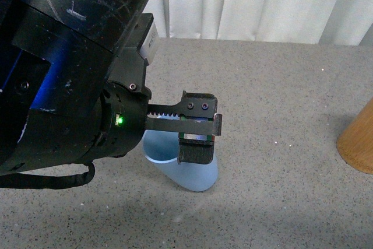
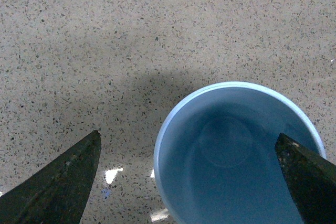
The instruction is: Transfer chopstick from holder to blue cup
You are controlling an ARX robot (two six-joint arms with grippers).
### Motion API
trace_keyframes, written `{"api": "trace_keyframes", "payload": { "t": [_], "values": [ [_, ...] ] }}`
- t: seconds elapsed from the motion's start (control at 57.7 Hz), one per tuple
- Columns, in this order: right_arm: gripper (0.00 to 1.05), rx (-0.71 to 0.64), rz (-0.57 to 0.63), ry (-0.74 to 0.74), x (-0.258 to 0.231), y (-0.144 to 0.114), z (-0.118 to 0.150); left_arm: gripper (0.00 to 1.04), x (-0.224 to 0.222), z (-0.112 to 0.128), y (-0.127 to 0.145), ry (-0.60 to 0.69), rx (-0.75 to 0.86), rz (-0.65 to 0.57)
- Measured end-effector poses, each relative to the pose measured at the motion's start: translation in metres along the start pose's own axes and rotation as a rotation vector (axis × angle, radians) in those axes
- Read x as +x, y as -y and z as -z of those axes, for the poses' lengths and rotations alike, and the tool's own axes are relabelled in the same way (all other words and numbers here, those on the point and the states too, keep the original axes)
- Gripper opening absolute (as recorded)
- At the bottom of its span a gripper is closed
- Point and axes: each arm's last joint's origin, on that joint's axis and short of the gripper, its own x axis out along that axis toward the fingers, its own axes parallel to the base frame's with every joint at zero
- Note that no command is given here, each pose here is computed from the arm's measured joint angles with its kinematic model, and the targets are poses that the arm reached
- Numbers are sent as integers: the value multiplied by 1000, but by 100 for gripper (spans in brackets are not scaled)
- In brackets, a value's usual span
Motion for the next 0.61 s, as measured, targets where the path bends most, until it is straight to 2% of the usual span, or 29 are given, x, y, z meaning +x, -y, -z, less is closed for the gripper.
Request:
{"api": "trace_keyframes", "payload": {
  "t": [0.606],
  "values": [
    [95,0,0,0,0,0,0,98,-4,0,0,3,-11,2]
  ]
}}
